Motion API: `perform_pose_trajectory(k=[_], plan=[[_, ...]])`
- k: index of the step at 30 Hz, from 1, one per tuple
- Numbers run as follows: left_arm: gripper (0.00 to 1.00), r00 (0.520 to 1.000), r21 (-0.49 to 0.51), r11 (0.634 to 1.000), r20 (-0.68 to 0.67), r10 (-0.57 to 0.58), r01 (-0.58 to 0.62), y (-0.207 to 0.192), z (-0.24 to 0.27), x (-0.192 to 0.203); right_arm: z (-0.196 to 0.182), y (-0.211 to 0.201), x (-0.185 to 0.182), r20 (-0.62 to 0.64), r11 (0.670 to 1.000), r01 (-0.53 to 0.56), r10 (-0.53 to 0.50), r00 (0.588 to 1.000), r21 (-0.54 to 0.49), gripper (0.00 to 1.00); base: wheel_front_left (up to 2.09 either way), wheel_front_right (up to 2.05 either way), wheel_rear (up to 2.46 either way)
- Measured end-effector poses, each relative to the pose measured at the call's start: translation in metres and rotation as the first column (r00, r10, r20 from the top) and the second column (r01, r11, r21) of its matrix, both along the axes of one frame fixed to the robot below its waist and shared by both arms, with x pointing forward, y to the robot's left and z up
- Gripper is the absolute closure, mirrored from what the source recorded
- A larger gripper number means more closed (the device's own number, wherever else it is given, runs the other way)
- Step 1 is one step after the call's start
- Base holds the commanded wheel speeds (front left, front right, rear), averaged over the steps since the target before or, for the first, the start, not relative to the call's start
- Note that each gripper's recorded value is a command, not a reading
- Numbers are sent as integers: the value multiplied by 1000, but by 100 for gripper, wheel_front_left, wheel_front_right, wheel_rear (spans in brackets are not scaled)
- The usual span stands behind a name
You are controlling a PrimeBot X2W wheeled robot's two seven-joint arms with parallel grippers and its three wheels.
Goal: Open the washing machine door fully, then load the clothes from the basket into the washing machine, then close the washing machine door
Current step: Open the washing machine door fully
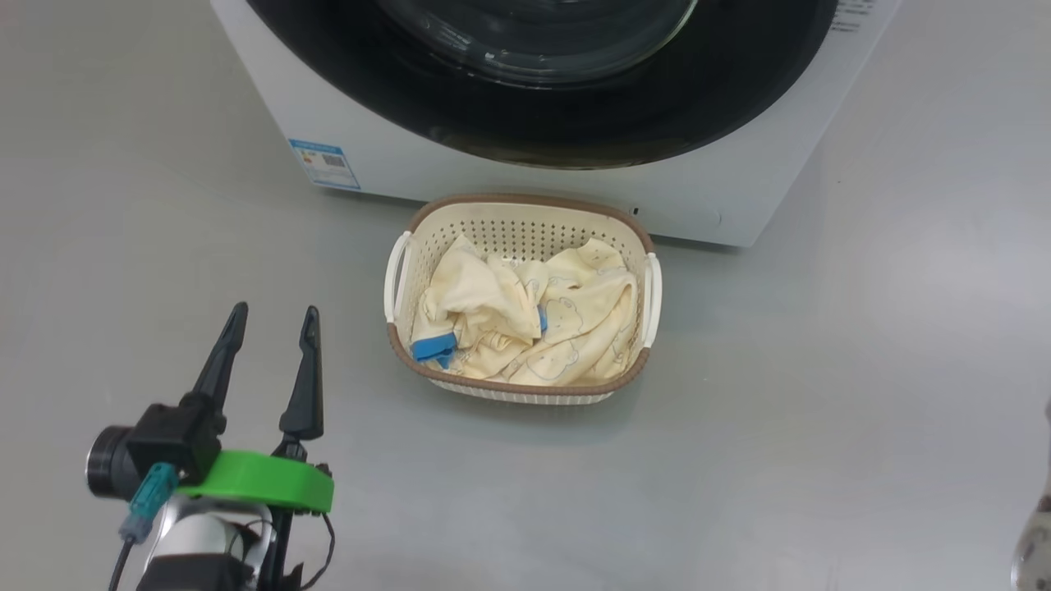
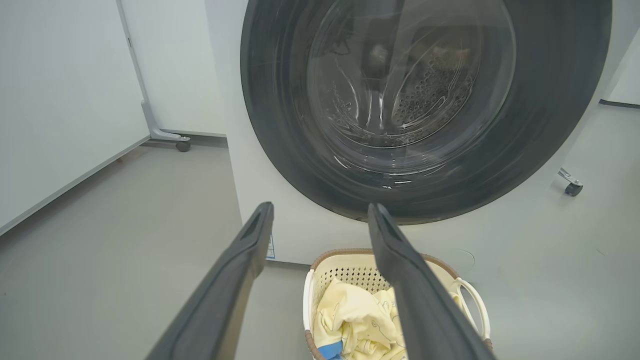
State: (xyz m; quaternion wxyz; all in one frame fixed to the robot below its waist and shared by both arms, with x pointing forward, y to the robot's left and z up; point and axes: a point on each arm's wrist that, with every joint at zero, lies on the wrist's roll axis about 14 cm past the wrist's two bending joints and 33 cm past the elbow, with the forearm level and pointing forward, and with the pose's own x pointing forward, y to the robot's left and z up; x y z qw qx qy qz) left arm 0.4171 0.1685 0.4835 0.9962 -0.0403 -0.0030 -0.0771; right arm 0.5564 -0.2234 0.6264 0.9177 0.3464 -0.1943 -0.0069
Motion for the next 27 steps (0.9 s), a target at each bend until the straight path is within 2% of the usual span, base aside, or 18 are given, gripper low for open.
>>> perform_pose_trajectory(k=[2,3,6,10,14,20,27], plan=[[0,1000,1,1000,-6,3,-3,1,-3,3,-9,0,11,-19,998,-5,6,1000,63,100,0,0,0],[0,1000,-7,1000,-14,8,-8,2,-6,6,-21,1,23,-46,988,-16,23,999,150,100,0,0,0],[0,1000,-4,1000,-26,15,-15,5,-10,9,-39,8,39,-86,964,-38,62,994,262,100,0,0,0],[0,999,-3,1000,-38,25,-25,7,-15,12,-62,30,55,-148,936,-92,149,978,340,100,0,0,0],[0,998,-9,999,-49,32,-32,9,-19,13,-81,58,67,-195,887,-165,270,943,432,100,0,0,0],[0,997,-11,999,-63,42,-43,10,-24,13,-82,82,81,-189,816,-237,384,904,527,100,0,0,0],[0,996,-13,998,-70,53,-54,14,-26,16,-91,107,91,-211,752,-299,499,841,587,100,0,0,0]])
